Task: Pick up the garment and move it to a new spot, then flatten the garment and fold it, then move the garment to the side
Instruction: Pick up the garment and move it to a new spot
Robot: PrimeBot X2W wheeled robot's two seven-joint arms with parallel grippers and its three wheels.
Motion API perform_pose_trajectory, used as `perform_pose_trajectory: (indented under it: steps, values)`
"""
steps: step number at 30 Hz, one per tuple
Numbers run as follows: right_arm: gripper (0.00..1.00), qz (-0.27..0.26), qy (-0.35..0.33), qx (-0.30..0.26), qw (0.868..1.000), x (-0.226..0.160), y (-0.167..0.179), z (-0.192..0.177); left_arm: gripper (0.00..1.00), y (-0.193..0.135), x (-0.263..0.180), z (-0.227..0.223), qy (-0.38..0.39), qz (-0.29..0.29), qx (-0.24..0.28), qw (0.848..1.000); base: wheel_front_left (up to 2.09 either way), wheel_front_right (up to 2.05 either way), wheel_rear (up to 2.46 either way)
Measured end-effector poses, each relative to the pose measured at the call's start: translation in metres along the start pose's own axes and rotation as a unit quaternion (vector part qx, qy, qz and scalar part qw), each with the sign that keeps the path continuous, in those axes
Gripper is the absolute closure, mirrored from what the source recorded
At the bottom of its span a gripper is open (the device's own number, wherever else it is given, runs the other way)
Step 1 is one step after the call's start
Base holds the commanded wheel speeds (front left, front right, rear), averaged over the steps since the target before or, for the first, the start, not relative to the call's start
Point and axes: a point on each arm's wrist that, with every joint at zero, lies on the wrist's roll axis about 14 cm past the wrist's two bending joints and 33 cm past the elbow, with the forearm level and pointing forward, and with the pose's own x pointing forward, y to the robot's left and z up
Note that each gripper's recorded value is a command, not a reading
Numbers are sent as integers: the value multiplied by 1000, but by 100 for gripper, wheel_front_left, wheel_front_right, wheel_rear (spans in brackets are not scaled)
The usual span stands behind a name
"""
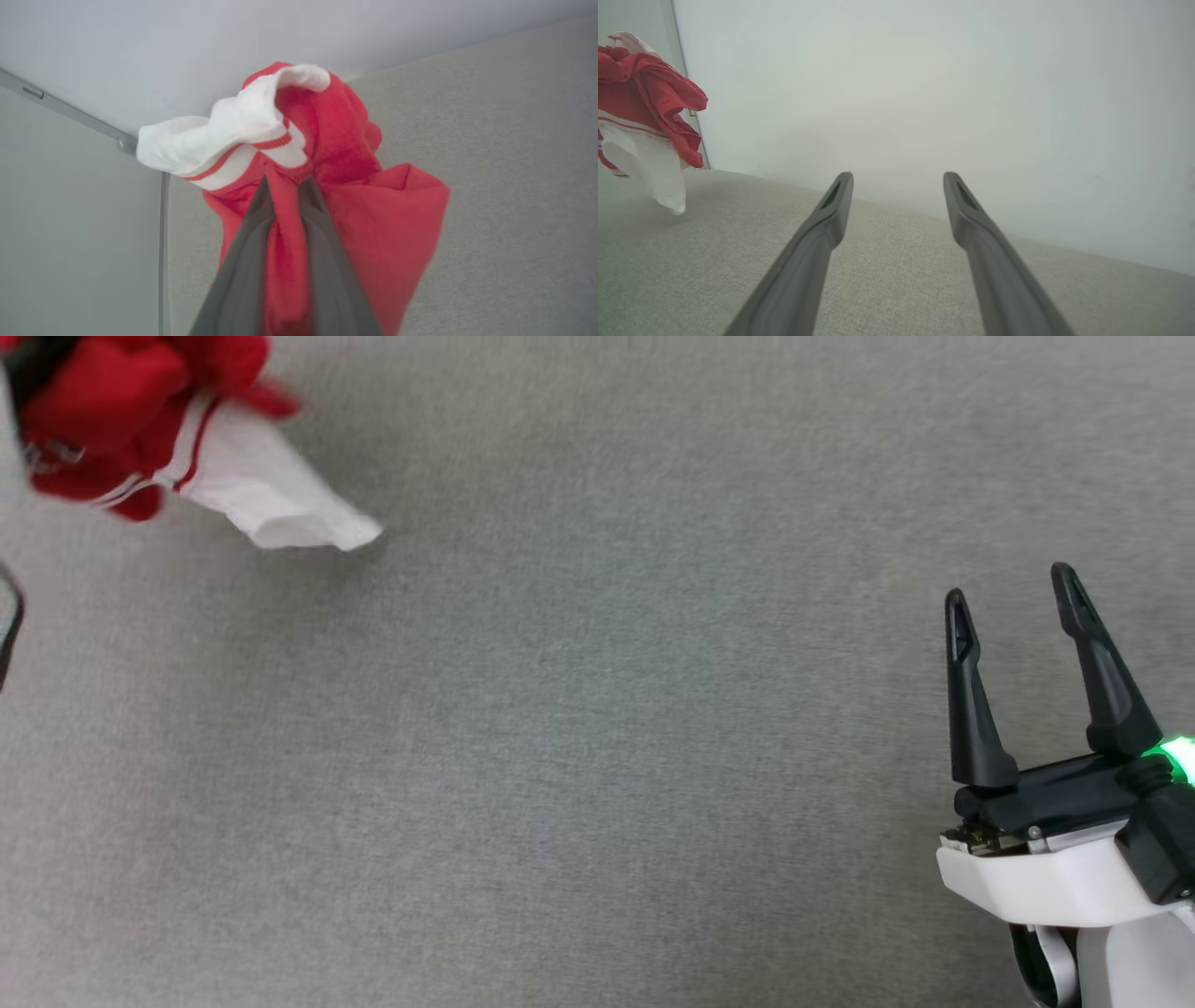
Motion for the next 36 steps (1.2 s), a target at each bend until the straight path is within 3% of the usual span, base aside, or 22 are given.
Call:
perform_pose_trajectory:
  steps: [7,16,25,32,36]
  values:
    - [0,-35,-15,-5,999,-16,-22,23,100,-98,1,78,-82,-106,97,986,0,0,0]
    - [0,-100,-17,-22,995,-46,-63,40,100,-245,6,98,-120,-266,193,937,0,0,0]
    - [0,-141,-4,-35,989,-67,-88,42,100,-371,13,5,-53,-431,218,874,0,0,0]
    - [0,-155,11,-40,987,-74,-96,34,100,-434,5,-94,42,-515,204,831,0,0,0]
    - [0,-159,22,-41,986,-76,-99,28,100,-450,2,-125,79,-532,192,821,0,0,0]
